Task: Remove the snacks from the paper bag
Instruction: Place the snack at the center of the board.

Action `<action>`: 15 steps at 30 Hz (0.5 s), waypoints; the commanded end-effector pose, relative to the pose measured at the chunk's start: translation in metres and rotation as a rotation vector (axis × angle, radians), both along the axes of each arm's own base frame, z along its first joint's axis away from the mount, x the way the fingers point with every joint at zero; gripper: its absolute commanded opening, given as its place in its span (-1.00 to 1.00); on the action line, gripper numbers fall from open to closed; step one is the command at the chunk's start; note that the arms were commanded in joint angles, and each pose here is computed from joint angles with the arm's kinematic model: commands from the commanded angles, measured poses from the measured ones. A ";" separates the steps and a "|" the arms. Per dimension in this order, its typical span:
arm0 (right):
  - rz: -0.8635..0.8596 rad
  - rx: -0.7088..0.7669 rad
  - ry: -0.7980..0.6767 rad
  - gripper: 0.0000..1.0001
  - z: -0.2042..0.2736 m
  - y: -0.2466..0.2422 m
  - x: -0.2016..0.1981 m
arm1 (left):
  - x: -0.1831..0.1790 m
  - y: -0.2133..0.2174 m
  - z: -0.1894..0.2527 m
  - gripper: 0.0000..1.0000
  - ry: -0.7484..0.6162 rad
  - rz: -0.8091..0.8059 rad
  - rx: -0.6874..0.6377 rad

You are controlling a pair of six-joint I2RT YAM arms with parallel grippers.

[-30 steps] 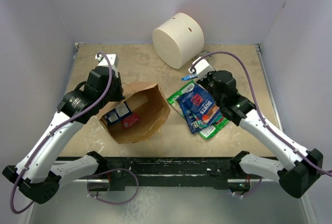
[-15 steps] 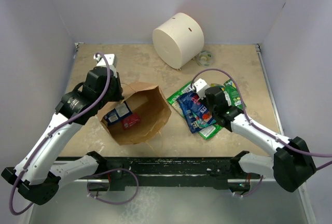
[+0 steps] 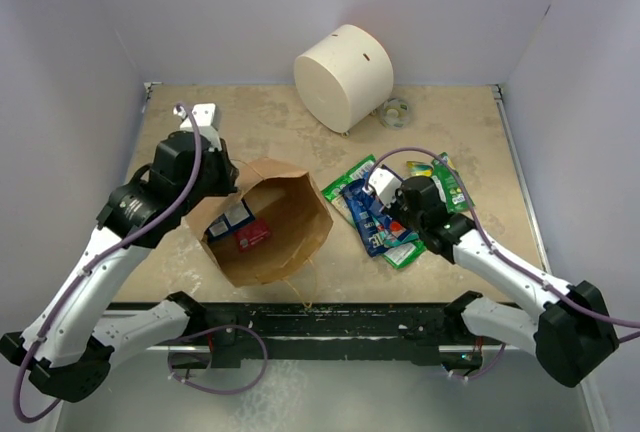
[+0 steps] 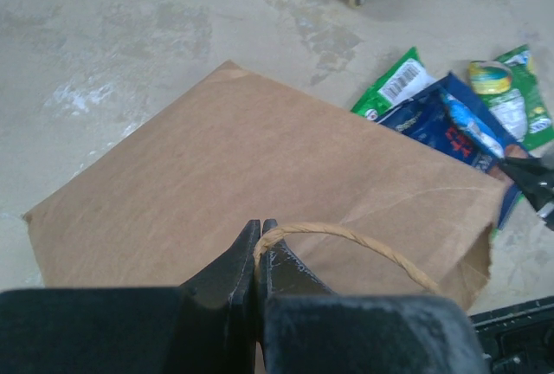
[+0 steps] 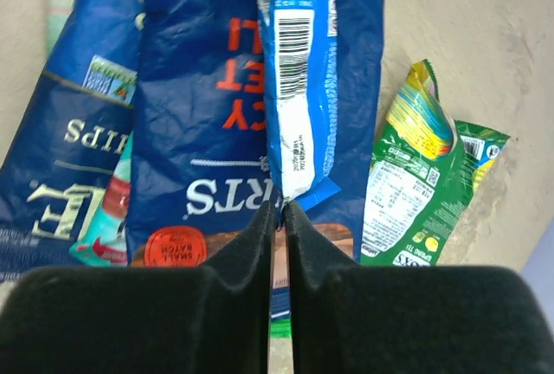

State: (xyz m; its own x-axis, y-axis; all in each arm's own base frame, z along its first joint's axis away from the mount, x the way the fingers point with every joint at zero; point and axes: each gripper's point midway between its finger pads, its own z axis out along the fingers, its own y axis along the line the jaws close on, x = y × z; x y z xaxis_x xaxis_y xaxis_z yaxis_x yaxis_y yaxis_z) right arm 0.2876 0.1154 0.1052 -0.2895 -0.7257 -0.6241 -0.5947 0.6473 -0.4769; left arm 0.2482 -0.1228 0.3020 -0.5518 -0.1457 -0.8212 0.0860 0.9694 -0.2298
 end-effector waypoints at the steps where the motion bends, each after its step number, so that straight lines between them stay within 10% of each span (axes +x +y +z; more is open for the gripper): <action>1: 0.114 0.027 0.037 -0.63 0.017 0.014 -0.012 | -0.003 -0.016 0.038 -1.00 -0.150 -0.106 -0.098; 6: 0.191 0.072 -0.054 -0.19 0.056 0.022 -0.015 | -0.011 -0.028 0.050 -1.00 -0.228 -0.209 -0.141; 15: 0.594 0.332 -0.206 -0.11 0.140 0.108 -0.040 | -0.021 -0.046 0.057 -1.00 -0.263 -0.328 -0.193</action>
